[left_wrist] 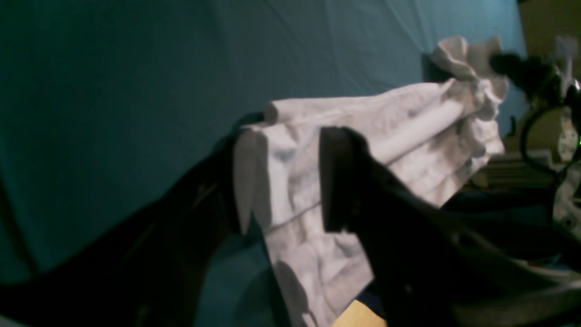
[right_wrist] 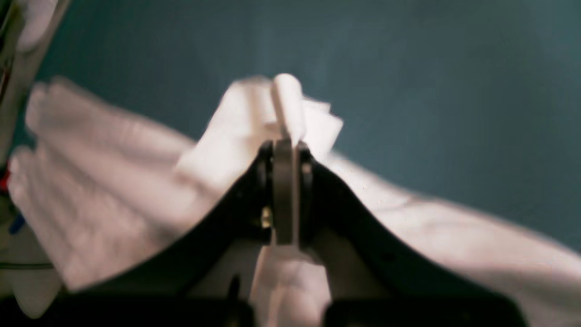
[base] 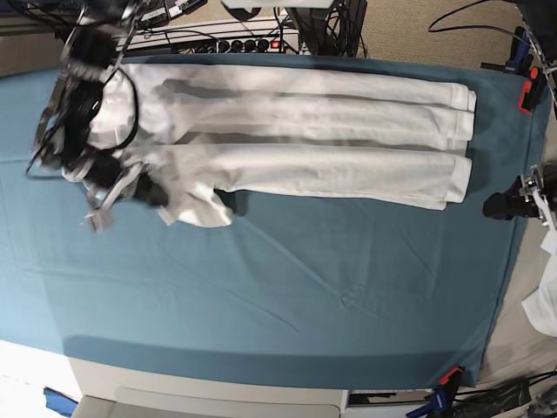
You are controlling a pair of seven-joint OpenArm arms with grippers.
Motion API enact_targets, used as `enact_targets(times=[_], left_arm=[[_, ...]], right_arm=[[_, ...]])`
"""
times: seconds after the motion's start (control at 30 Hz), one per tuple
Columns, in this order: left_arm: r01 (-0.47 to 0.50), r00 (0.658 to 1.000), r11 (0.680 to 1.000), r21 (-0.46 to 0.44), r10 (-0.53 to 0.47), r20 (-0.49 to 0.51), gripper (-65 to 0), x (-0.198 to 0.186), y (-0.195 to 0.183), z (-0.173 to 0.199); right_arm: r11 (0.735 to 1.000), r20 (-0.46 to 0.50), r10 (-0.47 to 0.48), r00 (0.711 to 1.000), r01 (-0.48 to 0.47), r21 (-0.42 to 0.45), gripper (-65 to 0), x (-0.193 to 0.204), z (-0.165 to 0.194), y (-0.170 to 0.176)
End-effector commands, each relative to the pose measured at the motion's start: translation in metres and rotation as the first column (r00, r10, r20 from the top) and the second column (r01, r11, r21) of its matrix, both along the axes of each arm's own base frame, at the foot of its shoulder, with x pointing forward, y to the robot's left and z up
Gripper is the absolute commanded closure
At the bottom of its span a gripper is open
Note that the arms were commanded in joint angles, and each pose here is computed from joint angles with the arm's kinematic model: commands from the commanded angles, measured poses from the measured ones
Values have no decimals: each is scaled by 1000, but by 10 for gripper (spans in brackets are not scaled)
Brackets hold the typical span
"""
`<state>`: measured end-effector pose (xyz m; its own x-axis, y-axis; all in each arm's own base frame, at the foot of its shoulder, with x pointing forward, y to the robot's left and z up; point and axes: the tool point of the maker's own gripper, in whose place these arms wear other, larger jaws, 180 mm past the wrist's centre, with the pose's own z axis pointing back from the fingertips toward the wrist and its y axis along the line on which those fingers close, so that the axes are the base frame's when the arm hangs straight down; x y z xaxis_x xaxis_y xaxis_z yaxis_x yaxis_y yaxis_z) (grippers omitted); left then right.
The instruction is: Fold the T-shirt properly
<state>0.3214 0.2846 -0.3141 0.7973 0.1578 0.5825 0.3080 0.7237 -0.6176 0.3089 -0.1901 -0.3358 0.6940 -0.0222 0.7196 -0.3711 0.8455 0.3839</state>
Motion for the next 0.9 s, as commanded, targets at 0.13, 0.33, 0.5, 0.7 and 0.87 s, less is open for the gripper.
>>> enact_targets(times=[0.13, 0.33, 0.5, 0.7, 0.87], left_arm=[[-4, 998, 1000, -16, 5, 59, -249, 10, 0, 16], [-3, 998, 1000, -19, 5, 59, -249, 10, -1, 16], [-1, 998, 1000, -17, 2, 62, -249, 10, -1, 16], [-1, 998, 1000, -17, 2, 62, -249, 10, -1, 16], [-1, 998, 1000, -17, 2, 62, -249, 10, -1, 16]], right_arm=[[999, 55, 46, 997, -46, 12, 0, -41, 12, 36], [995, 48, 92, 995, -90, -43, 0, -86, 19, 51], [994, 1, 99, 995, -99, -48, 0, -107, 11, 53], [993, -41, 96, 995, -99, -66, -51, -118, 2, 50], [993, -71, 97, 993, -102, -59, -255, -129, -4, 51]])
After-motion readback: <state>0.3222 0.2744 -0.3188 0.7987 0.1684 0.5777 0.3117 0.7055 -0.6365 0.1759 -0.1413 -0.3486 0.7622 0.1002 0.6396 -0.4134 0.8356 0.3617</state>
